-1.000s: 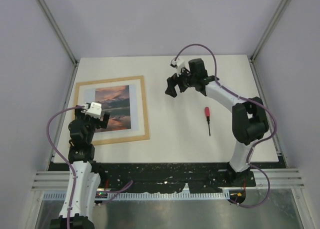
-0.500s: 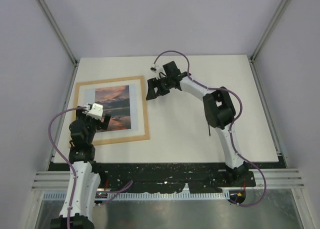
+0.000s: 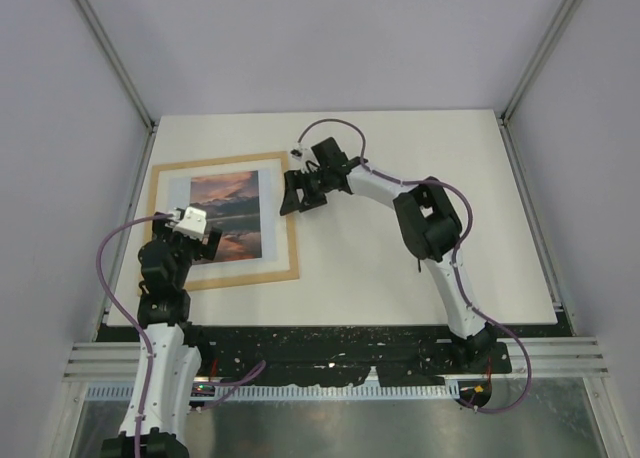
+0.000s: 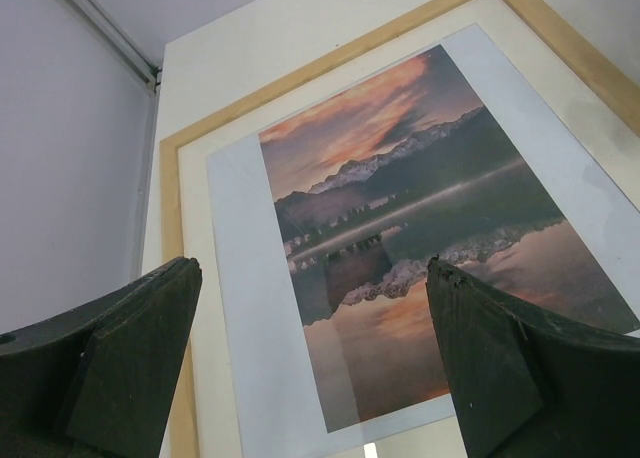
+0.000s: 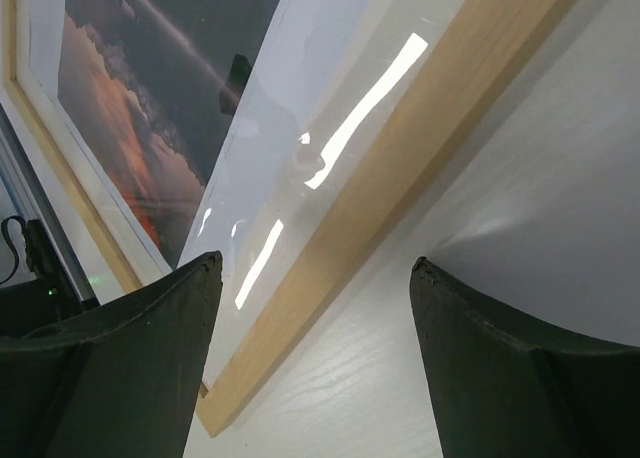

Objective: Take the photo out of the frame
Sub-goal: Turn over the photo frame at the center of the board.

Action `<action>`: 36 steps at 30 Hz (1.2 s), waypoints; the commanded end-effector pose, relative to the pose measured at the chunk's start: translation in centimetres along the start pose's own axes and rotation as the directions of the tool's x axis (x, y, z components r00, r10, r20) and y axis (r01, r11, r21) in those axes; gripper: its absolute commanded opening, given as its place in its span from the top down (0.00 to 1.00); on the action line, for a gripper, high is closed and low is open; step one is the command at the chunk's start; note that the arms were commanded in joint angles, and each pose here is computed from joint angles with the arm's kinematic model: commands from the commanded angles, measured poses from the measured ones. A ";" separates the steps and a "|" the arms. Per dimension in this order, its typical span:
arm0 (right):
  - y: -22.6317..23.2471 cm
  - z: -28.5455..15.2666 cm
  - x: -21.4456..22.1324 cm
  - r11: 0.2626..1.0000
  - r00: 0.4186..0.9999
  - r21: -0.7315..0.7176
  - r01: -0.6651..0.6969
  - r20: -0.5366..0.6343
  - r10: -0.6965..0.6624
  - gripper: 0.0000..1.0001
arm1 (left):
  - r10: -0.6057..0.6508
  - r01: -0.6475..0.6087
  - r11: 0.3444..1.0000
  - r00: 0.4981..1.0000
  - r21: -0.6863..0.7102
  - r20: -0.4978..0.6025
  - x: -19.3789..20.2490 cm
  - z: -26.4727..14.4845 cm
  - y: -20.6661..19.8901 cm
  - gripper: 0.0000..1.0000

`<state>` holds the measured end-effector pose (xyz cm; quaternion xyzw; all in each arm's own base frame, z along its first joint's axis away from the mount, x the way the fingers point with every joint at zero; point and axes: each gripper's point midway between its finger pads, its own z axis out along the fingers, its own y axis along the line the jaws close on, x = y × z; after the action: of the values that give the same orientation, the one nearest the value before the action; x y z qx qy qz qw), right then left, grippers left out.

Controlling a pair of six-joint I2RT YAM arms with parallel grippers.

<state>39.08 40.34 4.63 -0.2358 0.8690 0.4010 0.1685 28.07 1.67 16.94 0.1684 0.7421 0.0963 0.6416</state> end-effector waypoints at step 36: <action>-4.7 4.0 4.2 0.890 0.986 0.435 -0.141 -0.023 0.167 0.64 | 0.044 -0.051 0.990 0.997 0.134 0.060 -1.6 -0.2 -2.0 0.00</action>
<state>40.46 41.77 2.84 -0.1422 0.9288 0.2652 0.2162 27.71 0.46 17.40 0.1999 0.7283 0.0798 0.6506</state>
